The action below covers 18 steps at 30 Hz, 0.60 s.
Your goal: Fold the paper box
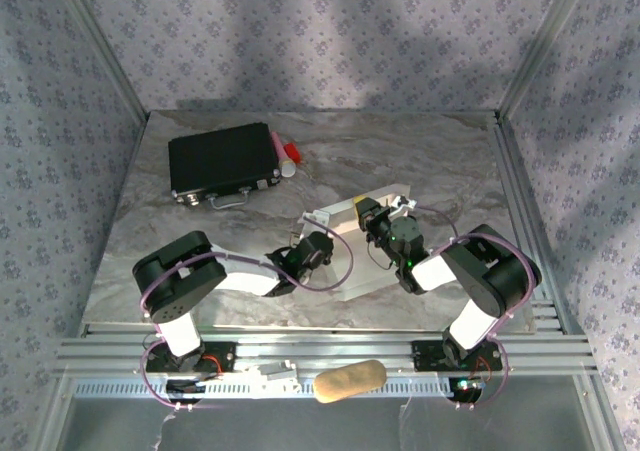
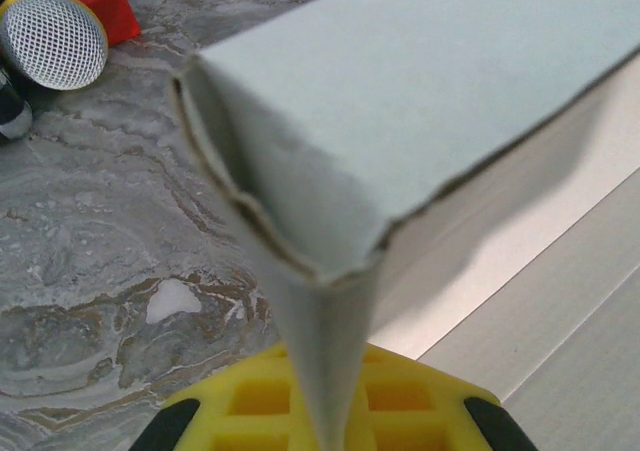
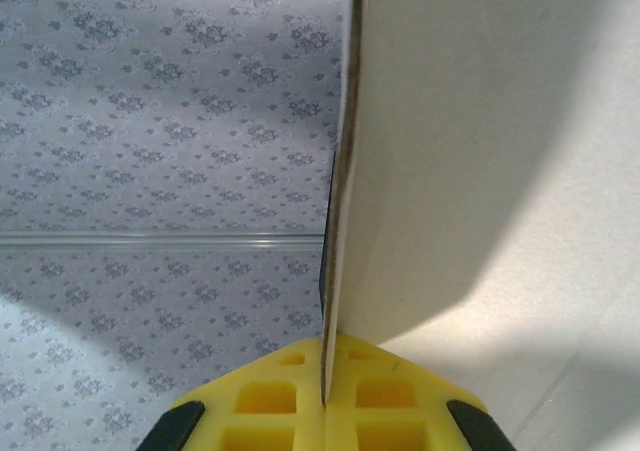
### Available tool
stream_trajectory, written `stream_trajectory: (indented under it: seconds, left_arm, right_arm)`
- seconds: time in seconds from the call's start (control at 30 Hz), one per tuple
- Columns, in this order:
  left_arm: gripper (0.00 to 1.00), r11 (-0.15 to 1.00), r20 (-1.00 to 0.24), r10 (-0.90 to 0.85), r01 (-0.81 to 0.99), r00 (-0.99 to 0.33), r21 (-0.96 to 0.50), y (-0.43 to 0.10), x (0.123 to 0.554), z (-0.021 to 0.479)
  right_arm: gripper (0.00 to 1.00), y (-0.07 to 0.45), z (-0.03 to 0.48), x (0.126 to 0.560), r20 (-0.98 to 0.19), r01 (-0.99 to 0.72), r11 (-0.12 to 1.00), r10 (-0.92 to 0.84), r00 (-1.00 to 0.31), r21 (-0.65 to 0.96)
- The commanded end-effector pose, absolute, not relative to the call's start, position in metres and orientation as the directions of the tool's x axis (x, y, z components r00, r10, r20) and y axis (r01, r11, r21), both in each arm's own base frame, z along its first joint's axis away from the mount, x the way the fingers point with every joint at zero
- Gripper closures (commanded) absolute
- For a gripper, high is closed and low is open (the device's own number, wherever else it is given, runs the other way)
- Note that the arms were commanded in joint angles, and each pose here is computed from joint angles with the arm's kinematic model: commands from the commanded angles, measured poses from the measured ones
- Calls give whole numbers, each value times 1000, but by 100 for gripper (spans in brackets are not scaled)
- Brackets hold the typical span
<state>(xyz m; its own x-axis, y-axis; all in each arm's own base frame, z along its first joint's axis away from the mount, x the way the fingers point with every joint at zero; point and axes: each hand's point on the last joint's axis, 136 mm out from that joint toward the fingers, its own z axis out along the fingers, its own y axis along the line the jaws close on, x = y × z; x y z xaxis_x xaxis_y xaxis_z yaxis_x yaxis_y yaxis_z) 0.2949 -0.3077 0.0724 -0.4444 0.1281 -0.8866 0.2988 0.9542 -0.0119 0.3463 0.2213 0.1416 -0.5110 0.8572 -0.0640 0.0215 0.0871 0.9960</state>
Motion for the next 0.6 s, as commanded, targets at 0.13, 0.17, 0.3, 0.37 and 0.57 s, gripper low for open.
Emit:
stream_trajectory:
  seconds: [0.13, 0.17, 0.3, 0.37, 0.57]
  left_arm:
    - [94, 936, -901, 90, 345, -424, -69, -332, 294, 89]
    - [94, 932, -903, 89, 356, -421, -74, -333, 292, 91]
    - [100, 932, -906, 90, 355, -415, -70, -334, 293, 97]
    - [100, 945, -897, 107, 325, -428, -42, -334, 298, 96]
    - [97, 982, -879, 137, 179, -457, 60, -325, 309, 87]
  right_arm:
    - [100, 234, 101, 328, -71, 137, 183, 812, -580, 973]
    - [100, 233, 100, 328, -72, 139, 185, 813, -578, 973]
    - [100, 232, 97, 325, -62, 153, 180, 819, -570, 972]
    - [100, 233, 97, 325, -53, 158, 171, 822, -567, 973]
    - [100, 233, 97, 322, -31, 186, 156, 839, -543, 970]
